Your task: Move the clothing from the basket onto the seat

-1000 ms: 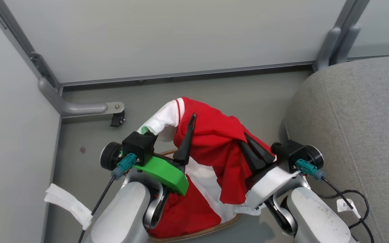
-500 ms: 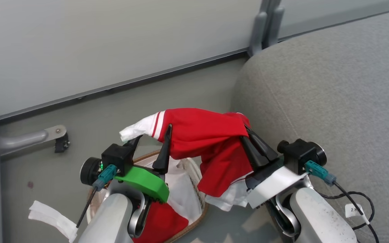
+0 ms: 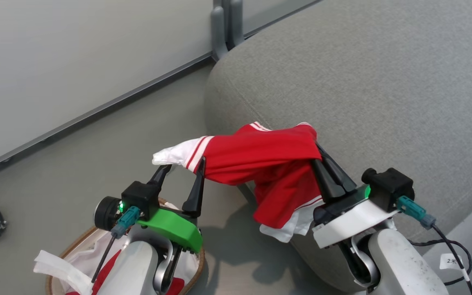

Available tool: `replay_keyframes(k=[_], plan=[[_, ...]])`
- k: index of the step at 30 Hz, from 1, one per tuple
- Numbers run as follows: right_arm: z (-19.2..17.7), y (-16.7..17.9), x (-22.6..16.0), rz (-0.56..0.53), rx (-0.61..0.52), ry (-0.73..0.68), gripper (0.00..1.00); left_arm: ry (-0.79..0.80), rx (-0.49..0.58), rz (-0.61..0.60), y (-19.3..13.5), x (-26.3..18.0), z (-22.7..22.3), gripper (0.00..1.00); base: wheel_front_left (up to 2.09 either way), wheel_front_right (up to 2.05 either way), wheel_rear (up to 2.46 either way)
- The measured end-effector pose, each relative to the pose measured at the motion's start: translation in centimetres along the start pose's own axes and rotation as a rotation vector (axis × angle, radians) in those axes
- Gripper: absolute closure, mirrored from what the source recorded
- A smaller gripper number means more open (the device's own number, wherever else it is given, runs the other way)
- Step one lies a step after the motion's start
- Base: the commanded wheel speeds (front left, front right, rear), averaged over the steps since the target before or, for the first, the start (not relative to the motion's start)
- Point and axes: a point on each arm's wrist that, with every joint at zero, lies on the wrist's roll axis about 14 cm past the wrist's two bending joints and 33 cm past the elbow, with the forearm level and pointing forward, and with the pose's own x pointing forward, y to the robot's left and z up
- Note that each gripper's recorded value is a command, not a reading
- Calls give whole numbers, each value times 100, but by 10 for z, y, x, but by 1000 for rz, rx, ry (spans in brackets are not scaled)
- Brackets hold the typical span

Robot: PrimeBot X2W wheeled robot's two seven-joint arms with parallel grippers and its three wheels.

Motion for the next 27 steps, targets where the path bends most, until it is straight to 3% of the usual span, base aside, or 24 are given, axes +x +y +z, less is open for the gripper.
replay_keyframes(k=[9,22,27], plan=[[16,-55,-6,-159,-94,-28,100,47,-38,-103,-22,22,-24,0,0,0,0],[104,-91,111,-123,-527,-205,100,62,-38,-141,12,36,-52,0,0,0,0],[120,-107,158,-129,-648,-228,100,74,-46,-136,31,37,-65,0,0,0,0]])
